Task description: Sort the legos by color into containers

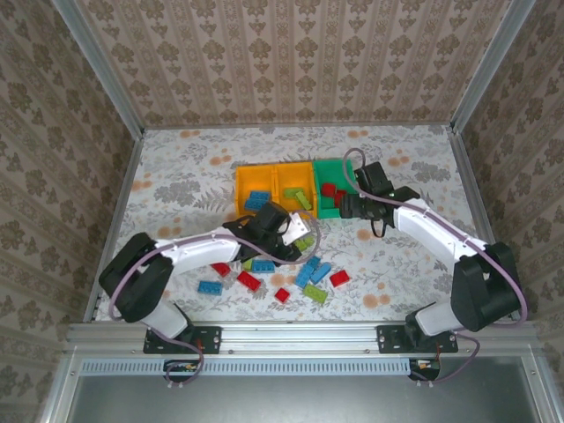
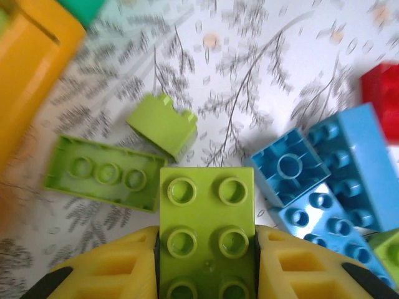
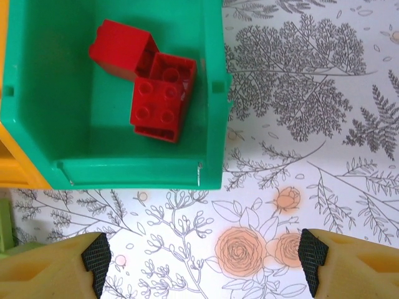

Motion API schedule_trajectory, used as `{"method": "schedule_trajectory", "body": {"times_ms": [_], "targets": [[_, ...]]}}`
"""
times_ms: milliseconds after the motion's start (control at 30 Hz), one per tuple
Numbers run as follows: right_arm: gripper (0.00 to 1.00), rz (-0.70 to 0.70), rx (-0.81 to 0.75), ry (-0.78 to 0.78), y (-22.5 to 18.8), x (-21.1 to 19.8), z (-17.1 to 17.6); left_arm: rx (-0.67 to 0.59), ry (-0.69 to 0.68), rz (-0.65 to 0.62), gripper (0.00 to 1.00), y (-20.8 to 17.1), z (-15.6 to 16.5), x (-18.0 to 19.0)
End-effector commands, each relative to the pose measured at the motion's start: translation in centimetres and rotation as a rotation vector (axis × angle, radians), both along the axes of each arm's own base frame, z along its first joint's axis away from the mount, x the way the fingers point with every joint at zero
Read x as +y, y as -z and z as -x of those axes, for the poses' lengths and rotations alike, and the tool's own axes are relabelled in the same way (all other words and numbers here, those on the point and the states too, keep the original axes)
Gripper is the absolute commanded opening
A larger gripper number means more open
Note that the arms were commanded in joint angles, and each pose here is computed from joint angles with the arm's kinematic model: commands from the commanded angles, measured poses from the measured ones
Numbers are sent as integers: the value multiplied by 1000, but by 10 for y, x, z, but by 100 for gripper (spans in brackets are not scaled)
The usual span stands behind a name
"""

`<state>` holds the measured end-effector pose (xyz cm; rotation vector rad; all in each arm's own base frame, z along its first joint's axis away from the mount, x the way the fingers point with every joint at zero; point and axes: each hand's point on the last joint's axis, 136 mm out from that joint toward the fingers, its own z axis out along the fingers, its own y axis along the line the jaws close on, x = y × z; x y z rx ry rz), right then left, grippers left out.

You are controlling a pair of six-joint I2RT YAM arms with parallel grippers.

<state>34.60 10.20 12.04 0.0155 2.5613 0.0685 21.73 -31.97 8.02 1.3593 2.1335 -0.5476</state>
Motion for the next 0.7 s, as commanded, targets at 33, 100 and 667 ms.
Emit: {"method": "schedule_trajectory", "body": {"times_ms": [33,100,667], "targets": [[81,-62,-15,-2,-4,3,17,-22,-68,55,32,-34,-13,4],[81,-77,4,-10,3,7,30,-42,-133,71,32,-48,-32,8],[84,-383,291,337,56,30,133,101,-463,-4,35,-34,-161,-3]]}}
